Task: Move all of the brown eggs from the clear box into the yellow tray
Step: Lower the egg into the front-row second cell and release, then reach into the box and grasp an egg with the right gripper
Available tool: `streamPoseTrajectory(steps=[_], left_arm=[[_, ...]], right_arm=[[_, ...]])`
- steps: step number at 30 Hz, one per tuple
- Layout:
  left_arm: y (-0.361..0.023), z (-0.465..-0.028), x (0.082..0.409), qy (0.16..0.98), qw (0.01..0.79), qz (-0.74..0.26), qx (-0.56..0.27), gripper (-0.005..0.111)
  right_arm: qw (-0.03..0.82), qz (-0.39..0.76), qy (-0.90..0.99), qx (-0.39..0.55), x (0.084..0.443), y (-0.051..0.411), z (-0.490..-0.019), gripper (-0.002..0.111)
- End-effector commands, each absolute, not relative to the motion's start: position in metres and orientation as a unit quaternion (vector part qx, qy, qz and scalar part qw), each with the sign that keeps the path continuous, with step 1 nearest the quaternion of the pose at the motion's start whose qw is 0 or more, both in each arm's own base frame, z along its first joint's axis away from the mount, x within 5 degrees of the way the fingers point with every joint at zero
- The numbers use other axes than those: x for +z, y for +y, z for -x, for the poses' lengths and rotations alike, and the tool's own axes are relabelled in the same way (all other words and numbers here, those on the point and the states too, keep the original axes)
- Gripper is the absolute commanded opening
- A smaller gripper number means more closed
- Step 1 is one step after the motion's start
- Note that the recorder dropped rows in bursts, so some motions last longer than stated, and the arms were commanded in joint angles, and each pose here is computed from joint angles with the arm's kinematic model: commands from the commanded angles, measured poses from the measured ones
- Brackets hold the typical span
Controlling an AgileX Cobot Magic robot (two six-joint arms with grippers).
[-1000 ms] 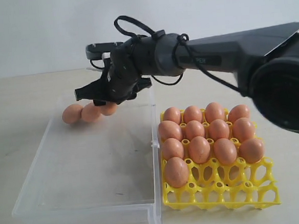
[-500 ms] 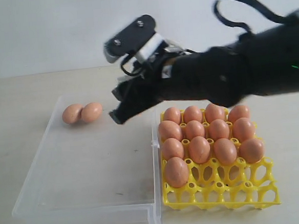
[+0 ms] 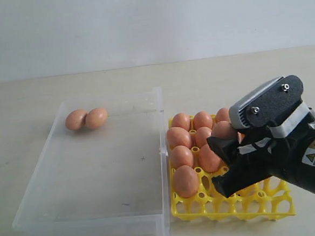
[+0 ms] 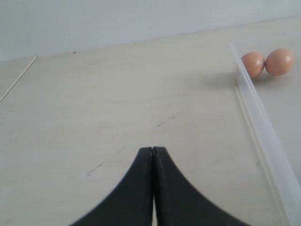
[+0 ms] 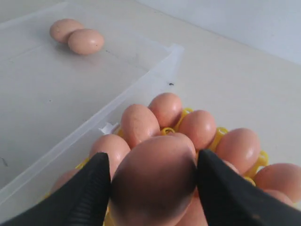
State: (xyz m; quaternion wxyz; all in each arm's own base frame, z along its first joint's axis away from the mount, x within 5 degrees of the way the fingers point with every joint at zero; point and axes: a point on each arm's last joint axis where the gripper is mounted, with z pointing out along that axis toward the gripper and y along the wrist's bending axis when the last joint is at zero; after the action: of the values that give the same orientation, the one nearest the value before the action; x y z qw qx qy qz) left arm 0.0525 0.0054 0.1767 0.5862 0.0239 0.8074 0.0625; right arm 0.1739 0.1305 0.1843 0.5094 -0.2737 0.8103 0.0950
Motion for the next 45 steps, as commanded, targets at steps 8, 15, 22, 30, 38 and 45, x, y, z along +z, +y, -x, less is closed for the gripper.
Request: streamPoseTrajectory(steps=[8,15,22,30,38,45], left_arm=[[0.005,-0.052,0.179,0.802,0.594,-0.024,0.059,0.000],[0.005,-0.052,0.179,0.802,0.594,-0.024,0.059,0.000],[0.005,-0.052,0.179,0.802,0.594,-0.024,0.059,0.000],[0.005,-0.052,0.179,0.802,0.594,-0.024,0.059,0.000],[0.005,-0.052,0.179,0.802,0.594,-0.024,0.059,0.000],[0.005,-0.052,0.179,0.802,0.594,-0.024,0.059,0.000]], right_arm=[[0.487,0.208,0.839,0.125,0.167,0.123,-0.167,0.000],[0.467,0.224,0.842,0.149,0.160,0.129,-0.164,0.000],[0.455,0.244,0.843,0.149,0.145,0.135,-0.168,0.000],[0.459,0.249,0.841,0.140,0.135,0.139,-0.174,0.044],[0.466,0.270,0.835,0.110,0.142,0.137,-0.176,0.064],[0.450,0.306,0.824,0.158,0.217,0.167,-0.193,0.001]])
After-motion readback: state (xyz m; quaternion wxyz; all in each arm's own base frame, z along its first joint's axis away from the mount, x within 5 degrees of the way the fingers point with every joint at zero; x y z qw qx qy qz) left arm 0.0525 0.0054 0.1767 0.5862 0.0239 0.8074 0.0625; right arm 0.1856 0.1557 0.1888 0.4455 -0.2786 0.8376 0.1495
